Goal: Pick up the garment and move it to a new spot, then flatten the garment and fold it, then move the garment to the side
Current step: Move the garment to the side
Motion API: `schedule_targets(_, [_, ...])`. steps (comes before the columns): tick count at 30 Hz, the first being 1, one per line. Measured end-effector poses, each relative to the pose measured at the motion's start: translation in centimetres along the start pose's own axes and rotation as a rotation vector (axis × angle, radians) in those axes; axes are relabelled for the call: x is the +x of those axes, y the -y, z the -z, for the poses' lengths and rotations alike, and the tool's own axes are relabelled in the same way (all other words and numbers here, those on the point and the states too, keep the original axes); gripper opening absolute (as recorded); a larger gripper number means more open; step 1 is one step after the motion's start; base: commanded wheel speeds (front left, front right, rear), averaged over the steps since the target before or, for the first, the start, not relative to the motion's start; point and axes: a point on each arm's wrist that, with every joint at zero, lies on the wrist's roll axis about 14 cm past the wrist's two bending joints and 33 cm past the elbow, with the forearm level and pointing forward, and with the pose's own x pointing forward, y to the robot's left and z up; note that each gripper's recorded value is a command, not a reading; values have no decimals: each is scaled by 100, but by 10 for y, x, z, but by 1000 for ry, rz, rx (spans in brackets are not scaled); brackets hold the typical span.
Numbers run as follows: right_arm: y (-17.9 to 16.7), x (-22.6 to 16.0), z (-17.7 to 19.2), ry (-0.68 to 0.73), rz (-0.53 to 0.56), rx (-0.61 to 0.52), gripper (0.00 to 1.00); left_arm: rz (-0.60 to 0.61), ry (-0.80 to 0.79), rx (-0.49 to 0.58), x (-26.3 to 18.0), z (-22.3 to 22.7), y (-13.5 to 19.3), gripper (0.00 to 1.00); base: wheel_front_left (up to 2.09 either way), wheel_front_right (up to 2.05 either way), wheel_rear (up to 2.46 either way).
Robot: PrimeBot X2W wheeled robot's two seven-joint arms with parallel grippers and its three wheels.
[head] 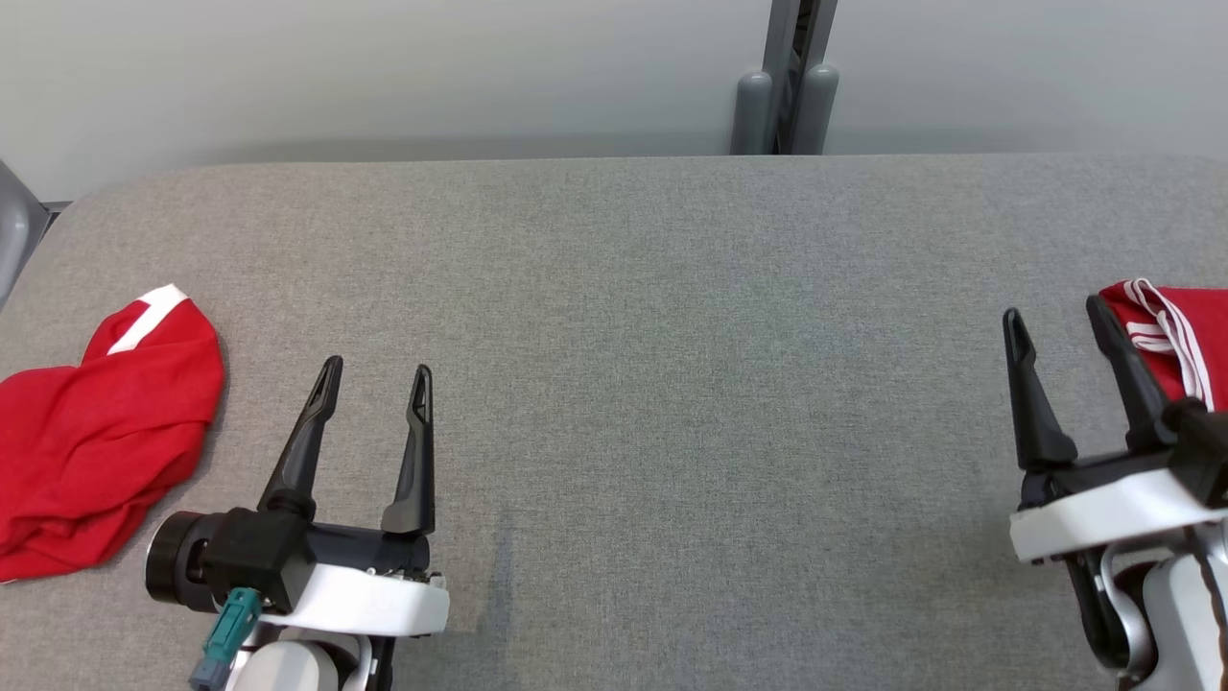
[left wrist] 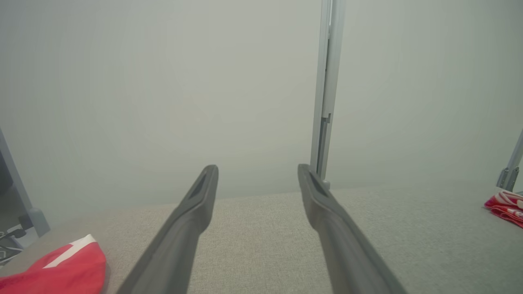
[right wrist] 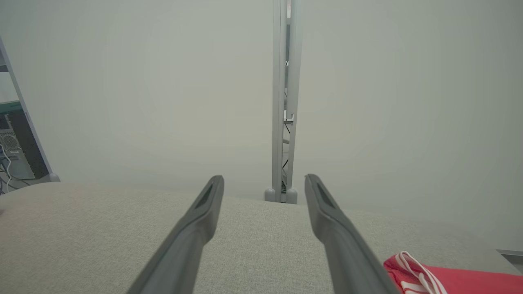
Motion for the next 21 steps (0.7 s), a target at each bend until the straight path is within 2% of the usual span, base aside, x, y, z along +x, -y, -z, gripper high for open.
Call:
schedule_targets(10, [-2, -19, 15, -26, 41, 18, 100, 10, -49, -10, -10, 14, 5, 100, 0, 0, 0])
schedule_targets(21, [-6, -20, 18, -31, 38, 21, 100, 5, -79, -15, -16, 22, 5, 100, 0, 0, 0])
